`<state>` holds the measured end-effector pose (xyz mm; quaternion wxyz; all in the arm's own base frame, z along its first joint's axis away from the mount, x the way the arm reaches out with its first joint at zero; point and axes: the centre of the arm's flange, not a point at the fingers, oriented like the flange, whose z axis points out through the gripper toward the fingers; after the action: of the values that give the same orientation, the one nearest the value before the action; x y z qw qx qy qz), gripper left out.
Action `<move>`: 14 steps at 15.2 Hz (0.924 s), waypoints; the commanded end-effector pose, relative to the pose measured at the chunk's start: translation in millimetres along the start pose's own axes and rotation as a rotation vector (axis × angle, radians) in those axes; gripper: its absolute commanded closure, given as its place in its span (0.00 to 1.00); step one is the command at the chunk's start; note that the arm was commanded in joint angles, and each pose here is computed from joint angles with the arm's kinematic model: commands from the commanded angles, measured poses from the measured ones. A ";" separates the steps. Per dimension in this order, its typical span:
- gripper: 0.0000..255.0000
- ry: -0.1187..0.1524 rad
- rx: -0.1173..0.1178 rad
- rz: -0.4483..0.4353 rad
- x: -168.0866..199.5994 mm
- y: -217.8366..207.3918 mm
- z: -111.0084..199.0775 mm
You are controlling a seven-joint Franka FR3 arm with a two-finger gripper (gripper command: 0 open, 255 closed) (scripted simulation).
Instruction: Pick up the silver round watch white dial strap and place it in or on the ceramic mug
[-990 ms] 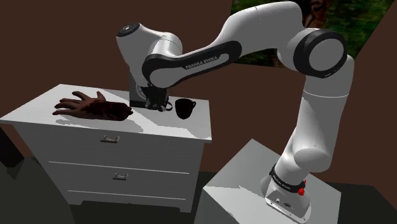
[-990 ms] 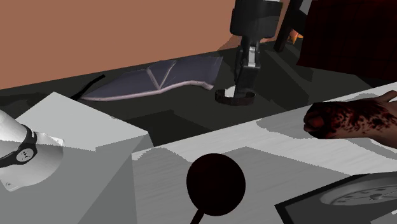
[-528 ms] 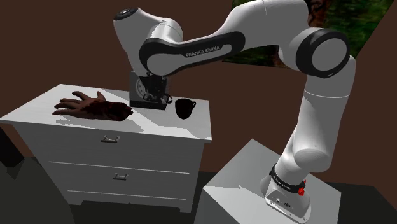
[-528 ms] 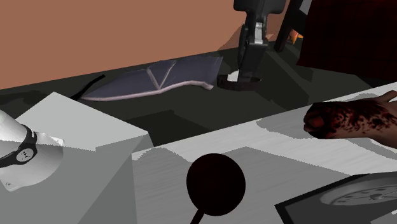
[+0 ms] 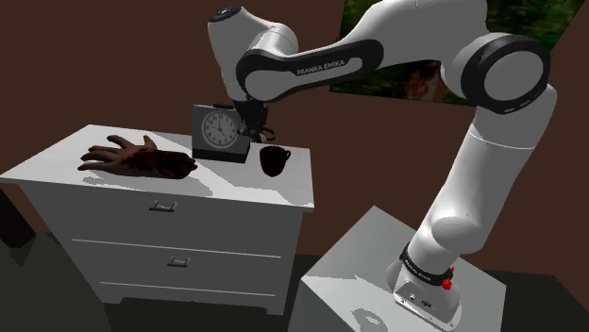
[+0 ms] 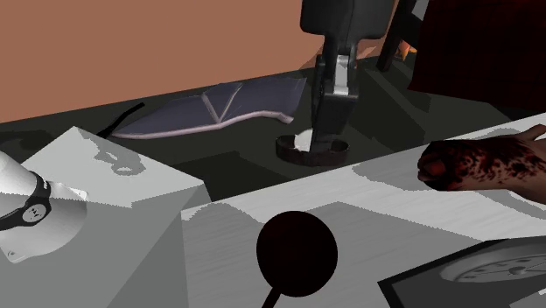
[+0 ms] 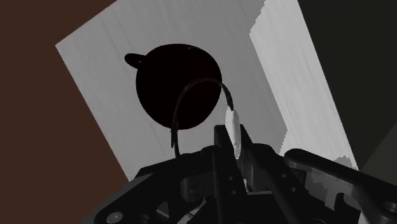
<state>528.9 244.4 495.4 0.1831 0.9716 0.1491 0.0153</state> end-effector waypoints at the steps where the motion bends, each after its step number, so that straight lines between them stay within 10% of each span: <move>1: 1.00 0.000 0.001 -0.001 -6.6 23.8 10.6; 14: 1.00 0.000 0.001 -0.001 -20.7 63.1 70.0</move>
<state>534.0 157.8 458.4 0.1829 0.9716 0.1497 0.0150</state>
